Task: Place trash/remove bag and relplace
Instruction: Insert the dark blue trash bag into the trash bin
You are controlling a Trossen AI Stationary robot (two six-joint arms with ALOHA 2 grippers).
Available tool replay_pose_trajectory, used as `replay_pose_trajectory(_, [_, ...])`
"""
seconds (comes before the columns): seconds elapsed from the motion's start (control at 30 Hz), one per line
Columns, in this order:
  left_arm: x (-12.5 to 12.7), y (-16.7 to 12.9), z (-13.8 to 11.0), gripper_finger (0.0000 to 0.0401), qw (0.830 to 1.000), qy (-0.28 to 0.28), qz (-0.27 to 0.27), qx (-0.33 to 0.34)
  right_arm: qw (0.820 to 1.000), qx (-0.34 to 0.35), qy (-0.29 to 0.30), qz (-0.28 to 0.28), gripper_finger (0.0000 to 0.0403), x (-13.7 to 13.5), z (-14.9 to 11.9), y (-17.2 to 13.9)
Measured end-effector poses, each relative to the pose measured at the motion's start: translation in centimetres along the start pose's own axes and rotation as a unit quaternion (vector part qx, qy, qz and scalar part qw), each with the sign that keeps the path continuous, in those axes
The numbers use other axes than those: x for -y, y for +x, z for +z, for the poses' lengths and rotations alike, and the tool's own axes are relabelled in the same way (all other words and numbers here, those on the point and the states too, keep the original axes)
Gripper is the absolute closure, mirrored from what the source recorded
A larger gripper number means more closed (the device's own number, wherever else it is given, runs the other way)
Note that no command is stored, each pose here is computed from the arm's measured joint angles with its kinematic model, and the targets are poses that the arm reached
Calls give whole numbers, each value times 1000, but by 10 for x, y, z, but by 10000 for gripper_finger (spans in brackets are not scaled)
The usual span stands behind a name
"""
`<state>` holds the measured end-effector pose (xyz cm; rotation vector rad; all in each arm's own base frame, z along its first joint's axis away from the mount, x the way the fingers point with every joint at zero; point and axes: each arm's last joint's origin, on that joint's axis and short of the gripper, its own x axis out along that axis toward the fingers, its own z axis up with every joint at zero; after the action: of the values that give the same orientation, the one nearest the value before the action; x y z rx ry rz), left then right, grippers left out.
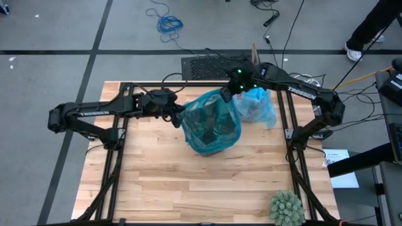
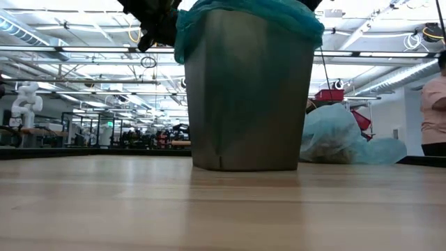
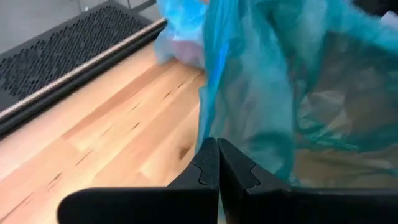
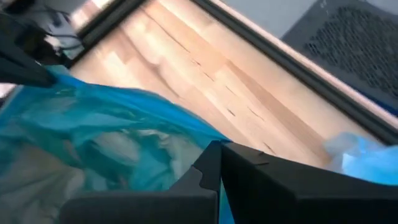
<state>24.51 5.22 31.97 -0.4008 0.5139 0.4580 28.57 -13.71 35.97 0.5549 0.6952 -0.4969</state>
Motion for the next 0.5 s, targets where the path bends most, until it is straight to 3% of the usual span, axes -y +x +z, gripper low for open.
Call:
replay_pose_trajectory(0.27, [-11,9,-11,401,1000,-8,5,-23,997,-70,42,-17,403,16,-29,32])
replay_pose_trajectory(0.5, [-16,20,-26,401,999,-24,-11,-33,995,-77,61,0,403,15,-47,52])
